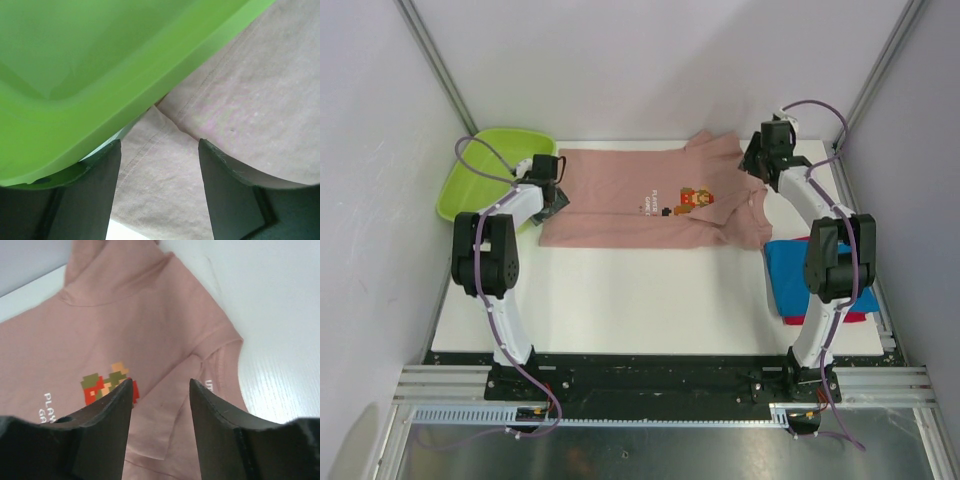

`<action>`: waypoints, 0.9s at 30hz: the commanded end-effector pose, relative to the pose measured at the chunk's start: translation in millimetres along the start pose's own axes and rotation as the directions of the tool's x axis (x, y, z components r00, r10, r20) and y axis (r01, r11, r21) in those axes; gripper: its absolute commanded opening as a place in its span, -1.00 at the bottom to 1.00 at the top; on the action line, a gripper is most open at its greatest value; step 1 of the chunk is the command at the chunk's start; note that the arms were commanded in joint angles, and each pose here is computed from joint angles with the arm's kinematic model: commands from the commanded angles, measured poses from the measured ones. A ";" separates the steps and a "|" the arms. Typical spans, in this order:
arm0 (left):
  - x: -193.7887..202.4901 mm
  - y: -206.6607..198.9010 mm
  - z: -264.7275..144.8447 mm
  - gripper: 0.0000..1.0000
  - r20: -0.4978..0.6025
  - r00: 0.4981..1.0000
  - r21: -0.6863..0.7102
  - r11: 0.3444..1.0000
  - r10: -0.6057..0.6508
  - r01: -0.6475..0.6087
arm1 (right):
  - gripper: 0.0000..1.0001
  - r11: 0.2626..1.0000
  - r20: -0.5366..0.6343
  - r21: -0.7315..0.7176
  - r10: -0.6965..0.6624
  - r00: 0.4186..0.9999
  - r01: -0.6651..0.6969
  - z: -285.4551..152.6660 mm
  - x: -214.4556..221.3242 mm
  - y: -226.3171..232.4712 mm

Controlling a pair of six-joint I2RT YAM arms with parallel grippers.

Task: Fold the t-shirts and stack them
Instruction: Fold the flattened tshirt in 1/3 of the way

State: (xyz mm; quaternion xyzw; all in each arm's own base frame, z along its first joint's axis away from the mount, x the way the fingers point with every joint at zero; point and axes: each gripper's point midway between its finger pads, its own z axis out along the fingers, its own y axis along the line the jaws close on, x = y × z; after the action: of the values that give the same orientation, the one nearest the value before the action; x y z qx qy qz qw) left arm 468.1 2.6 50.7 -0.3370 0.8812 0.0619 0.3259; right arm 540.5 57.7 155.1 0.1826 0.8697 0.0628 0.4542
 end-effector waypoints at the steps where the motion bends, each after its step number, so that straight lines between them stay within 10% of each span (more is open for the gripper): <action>1: -30.5 -13.9 -21.2 0.37 0.057 0.998 0.092 0.996 -0.002 -0.004 | -0.02 0.997 -0.019 -0.048 -0.065 0.998 0.064 -15.4 -0.8 35.6; 27: 30.2 -36.1 -41.8 0.04 -0.120 0.986 0.298 0.951 0.119 -0.079 | -0.35 1.000 -0.376 0.031 0.009 0.926 0.003 -2.6 154.2 7.8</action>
State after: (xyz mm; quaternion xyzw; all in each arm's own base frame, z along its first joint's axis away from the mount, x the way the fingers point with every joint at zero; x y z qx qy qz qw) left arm 449.5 -49.9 44.8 -0.2572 0.9225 -0.0563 0.2822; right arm 462.5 117.0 46.4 0.1686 0.9405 0.0816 0.2834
